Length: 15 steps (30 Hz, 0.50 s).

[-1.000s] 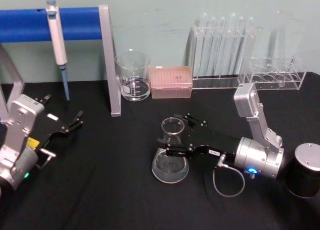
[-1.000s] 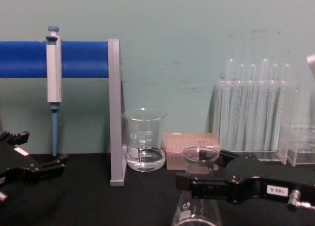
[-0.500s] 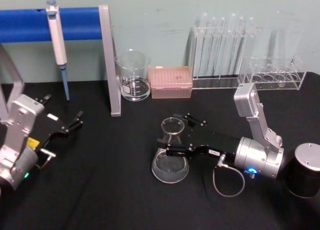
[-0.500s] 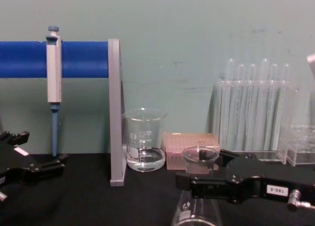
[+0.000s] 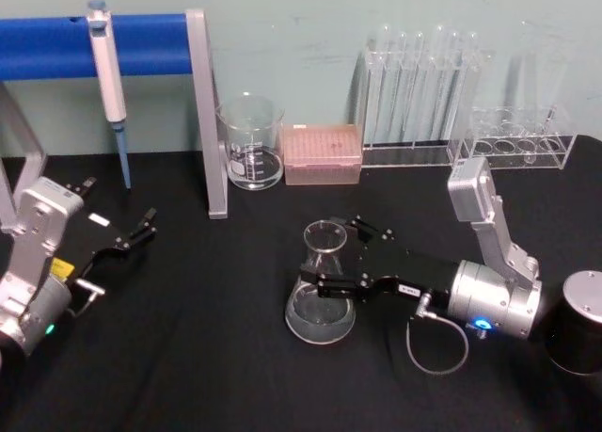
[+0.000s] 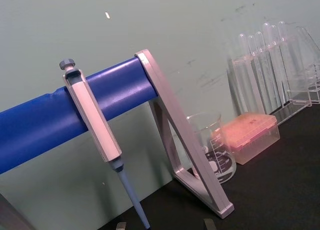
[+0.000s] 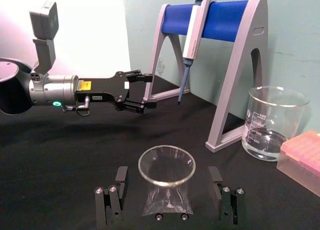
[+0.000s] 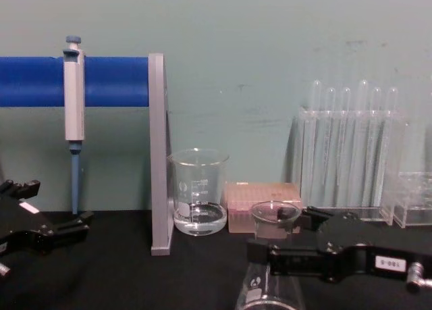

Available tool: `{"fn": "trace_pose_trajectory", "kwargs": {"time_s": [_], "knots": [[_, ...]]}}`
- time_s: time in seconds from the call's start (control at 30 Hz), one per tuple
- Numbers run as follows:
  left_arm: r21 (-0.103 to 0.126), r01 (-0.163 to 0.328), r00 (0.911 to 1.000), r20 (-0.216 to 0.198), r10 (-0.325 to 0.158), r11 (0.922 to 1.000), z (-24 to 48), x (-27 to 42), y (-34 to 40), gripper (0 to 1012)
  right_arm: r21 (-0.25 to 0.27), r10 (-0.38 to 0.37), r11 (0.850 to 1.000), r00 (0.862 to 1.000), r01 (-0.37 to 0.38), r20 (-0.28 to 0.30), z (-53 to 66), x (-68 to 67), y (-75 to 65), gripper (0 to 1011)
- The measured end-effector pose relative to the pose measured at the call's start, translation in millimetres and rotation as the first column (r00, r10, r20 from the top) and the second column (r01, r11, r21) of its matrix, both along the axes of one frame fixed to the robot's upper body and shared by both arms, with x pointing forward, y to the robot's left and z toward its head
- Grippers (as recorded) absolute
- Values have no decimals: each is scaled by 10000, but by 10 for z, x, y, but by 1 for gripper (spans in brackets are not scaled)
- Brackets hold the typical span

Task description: Grasp the erlenmeyer flask with one hand, shake it three times, then place it back.

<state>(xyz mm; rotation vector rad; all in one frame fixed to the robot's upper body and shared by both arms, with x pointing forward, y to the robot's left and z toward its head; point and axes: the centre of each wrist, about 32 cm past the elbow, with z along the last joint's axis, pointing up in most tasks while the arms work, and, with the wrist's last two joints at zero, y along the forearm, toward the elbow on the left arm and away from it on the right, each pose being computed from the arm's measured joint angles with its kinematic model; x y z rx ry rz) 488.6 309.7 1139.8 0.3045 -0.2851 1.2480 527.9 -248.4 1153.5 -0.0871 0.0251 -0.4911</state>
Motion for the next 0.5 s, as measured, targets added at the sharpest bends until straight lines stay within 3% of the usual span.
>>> {"fn": "trace_pose_trajectory", "kwargs": {"time_s": [0.5], "knots": [[0, 0, 10000, -1, 0, 10000, 0, 0, 0, 1001, -149, -374, 9992, 9991, 371, -202, 12, -244, -273, 1000]]}}
